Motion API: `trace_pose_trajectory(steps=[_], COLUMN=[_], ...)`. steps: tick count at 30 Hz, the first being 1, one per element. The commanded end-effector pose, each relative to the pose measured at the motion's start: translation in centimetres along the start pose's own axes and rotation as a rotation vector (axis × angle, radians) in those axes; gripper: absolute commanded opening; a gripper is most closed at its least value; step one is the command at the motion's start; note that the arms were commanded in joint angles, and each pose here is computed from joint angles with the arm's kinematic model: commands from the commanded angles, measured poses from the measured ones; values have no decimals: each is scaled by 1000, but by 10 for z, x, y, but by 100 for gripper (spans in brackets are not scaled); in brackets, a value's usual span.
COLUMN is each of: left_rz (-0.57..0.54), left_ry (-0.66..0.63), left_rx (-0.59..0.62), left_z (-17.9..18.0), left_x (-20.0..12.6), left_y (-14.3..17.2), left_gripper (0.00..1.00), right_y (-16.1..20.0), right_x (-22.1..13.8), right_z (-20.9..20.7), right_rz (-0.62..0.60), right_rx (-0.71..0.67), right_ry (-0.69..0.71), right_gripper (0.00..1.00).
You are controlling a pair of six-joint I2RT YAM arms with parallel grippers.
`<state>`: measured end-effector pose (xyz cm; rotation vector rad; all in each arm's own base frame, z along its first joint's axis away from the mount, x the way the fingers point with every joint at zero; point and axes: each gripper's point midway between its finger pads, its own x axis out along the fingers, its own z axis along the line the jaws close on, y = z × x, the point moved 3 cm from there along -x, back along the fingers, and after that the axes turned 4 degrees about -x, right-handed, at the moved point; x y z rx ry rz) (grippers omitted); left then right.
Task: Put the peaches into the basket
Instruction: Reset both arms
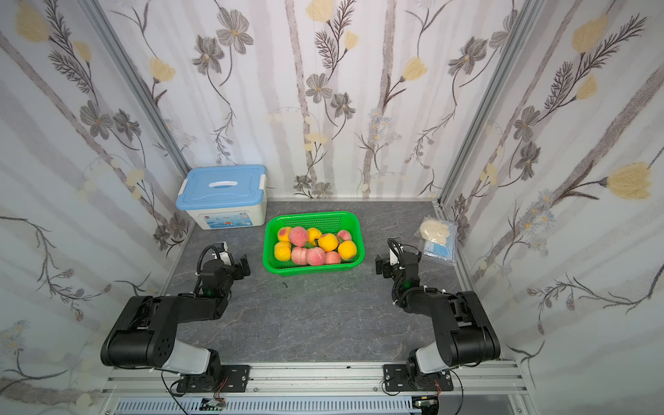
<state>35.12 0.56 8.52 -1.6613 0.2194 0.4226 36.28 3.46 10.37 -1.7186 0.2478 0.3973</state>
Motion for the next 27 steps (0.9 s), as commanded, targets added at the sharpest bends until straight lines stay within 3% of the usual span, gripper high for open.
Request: trace_pose_trajectory(steps=[1, 27], left_rz=[-52, -40], left_ry=[66, 26], left_rx=[19, -10], left_z=[-12, -4], left_x=[8, 12], left_y=[-18, -20], left_gripper=[100, 100], right_y=[-2, -2], right_x=[1, 1], right_z=[1, 2], right_rz=[-2, 0], right_rx=[-8, -13], right_ry=[-8, -8], right_gripper=[100, 100])
